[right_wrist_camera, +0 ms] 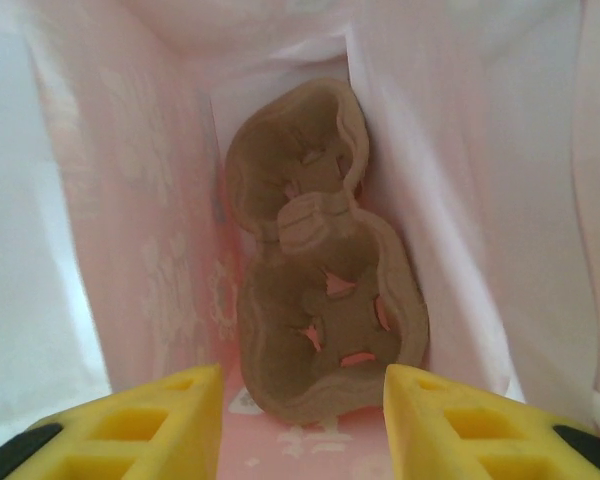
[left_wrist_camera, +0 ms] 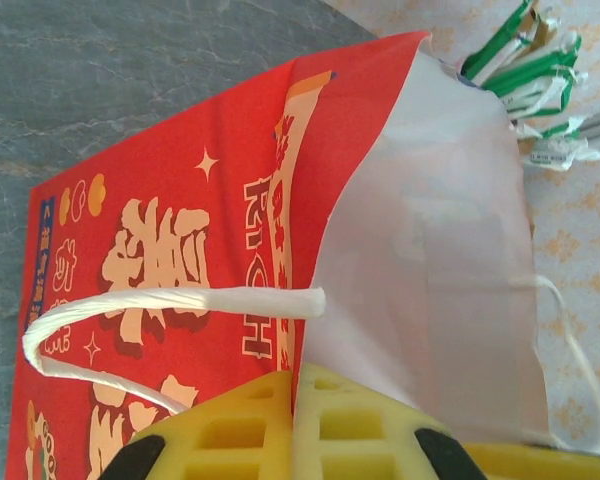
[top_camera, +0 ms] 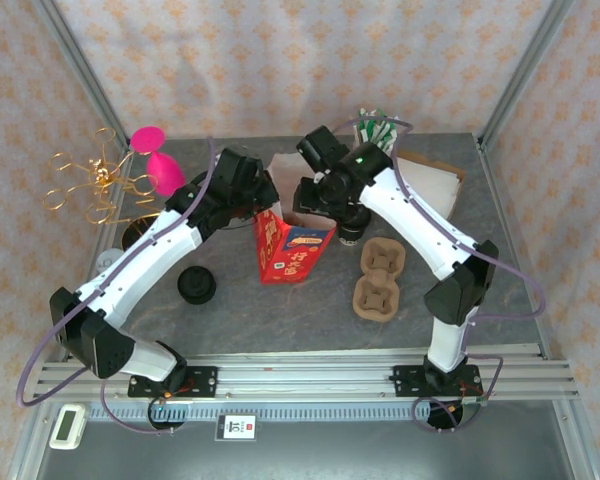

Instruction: Pack the takeout coffee

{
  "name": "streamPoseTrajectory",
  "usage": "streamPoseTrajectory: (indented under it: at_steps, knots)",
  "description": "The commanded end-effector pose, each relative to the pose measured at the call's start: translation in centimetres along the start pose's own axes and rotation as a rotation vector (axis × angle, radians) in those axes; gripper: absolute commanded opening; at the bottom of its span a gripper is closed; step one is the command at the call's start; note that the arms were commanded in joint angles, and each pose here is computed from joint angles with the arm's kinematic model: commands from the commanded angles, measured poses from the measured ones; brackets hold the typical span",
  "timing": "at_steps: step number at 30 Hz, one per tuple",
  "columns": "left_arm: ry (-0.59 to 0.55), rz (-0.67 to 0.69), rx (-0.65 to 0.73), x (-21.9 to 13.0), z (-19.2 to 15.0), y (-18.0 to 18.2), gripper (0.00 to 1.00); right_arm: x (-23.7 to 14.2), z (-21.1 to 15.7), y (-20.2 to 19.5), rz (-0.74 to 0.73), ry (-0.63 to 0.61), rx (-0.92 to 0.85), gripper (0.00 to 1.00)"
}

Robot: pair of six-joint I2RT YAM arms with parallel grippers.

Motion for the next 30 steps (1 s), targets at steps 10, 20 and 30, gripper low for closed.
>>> streamPoseTrajectory:
  at_steps: [10, 20, 30]
  knots:
    - [-0.019, 0.023, 0.004, -0.8, 0.2, 1.6, 0.29, -0.2, -0.3, 1.0, -0.067, -0.013, -0.040, 0.45]
    - [0.019, 0.080, 0.062, -1.3, -0.1, 2.9, 0.41, 0.2, -0.6, 1.5, -0.077, -0.020, -0.046, 0.45]
    - [0.039, 0.011, 0.083, -1.6, -0.2, 2.5, 0.32, 0.2, -0.2, 1.9, -0.085, -0.052, -0.044, 0.44]
Point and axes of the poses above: each hand's point on the last joint's axis, 136 mm out from that joint toward the fingers, its own x axis out along the fingers, its own y axis along the line the jaws close on, z = x × y, the point moved 10 cm from there along -x, back along the fingers, and after that the axes turned 6 degrees about x, right-handed, at the moved point
